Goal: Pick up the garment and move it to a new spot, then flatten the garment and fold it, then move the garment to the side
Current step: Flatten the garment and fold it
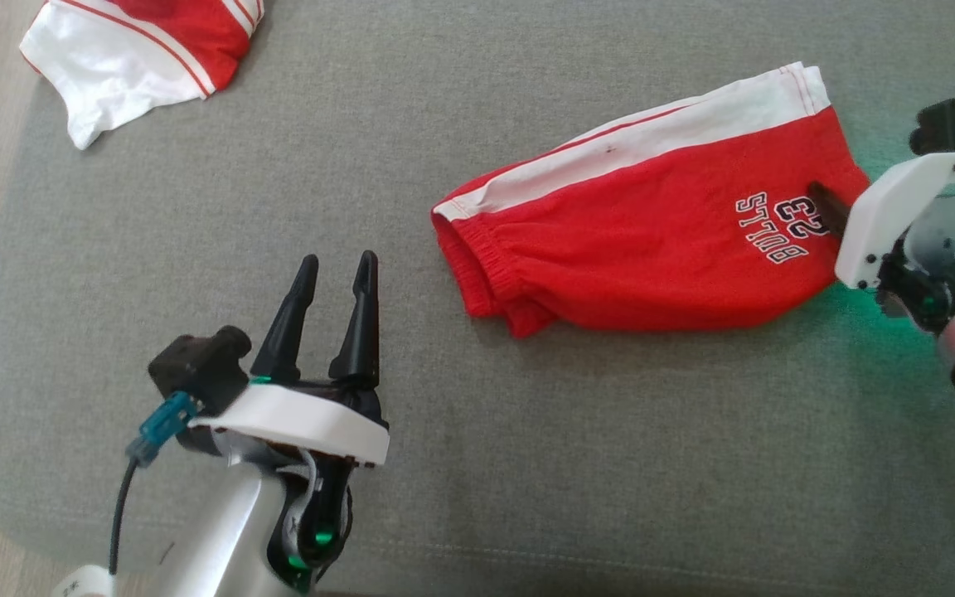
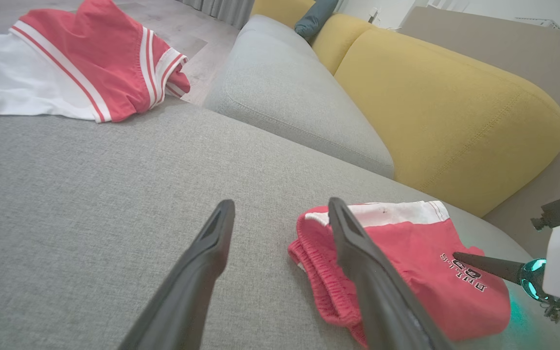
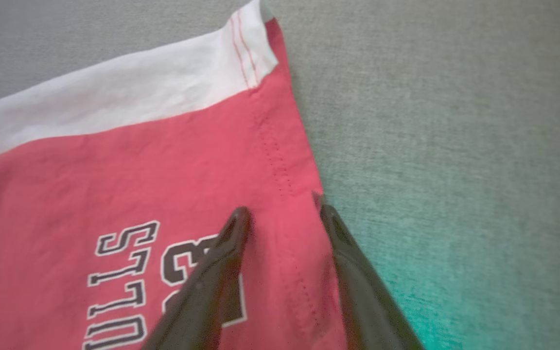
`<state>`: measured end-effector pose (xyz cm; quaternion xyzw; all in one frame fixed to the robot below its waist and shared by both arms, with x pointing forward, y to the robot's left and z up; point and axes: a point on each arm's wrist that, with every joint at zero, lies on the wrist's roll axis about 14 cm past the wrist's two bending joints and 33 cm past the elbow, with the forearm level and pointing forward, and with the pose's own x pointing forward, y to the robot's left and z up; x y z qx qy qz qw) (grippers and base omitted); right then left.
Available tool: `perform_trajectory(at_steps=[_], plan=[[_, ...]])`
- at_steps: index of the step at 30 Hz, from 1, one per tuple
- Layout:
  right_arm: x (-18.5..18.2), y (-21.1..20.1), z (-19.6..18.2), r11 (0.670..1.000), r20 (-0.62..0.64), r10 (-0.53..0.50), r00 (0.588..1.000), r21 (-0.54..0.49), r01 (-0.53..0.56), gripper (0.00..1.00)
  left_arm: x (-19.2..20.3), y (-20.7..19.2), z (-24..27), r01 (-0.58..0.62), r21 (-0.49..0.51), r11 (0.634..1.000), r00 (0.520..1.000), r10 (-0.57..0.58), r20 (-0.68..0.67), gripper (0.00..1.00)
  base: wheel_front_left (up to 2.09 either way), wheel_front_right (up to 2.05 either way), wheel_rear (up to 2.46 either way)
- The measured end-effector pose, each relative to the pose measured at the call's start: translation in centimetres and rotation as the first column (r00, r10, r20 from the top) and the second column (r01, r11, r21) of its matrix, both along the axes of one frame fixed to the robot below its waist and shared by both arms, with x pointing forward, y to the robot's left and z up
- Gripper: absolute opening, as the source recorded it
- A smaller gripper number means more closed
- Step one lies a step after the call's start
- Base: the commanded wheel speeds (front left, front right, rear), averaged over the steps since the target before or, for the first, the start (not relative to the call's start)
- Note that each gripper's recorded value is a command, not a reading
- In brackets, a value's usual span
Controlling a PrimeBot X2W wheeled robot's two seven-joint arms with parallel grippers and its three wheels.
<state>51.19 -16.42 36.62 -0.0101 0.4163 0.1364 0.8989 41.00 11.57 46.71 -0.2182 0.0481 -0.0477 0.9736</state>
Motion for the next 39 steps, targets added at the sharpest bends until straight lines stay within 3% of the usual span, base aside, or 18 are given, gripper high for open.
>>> perform_trajectory(at_steps=[2, 3, 12, 19, 28, 39], plan=[[-0.1, 0.3, 0.2, 1.0, 0.003, 0.006, 1.0, 0.01, -0.006, 0.07, 0.0, 0.0, 0.1, 0.001, -0.001, 1.0, 1.0, -0.001, 0.002, 1.0, 0.0, 0.0, 0.0], [-0.2, 0.4, 0.2, 1.0, 0.004, 0.008, 1.0, 0.013, -0.008, 0.0, 0.0, -0.1, 0.1, 0.002, -0.001, 1.0, 1.0, -0.002, 0.004, 1.0, 0.0, 0.0, 0.0], [-1.7, -0.3, 1.3, 0.996, 0.101, -0.049, 0.994, 0.073, 0.042, 0.0, -0.6, -1.2, 0.1, 0.037, -0.002, 0.999, 0.999, -0.037, 0.003, 1.0, 0.0, 0.0, 0.0], [-3.4, -2.2, 3.0, 0.984, 0.219, -0.143, 0.965, 0.134, 0.116, 0.0, -0.5, -2.9, 0.6, 0.09, -0.007, 0.996, 0.996, -0.09, 0.019, 1.0, 0.0, 0.0, 0.0], [-7.1, -4.8, 2.4, 0.956, 0.257, -0.272, 0.928, 0.18, 0.23, 0.0, -0.3, -5.5, 0.8, 0.167, -0.002, 0.986, 0.986, -0.167, 0.029, 1.0, 0.0, 0.0, 0.0], [-6.9, -5.1, 3.4, 0.943, 0.313, -0.313, 0.897, 0.211, 0.256, 0.0, -0.4, -5.6, 0.7, 0.17, 0.007, 0.985, 0.985, -0.17, 0.027, 1.0, 0.0, 0.0, 0.0]])
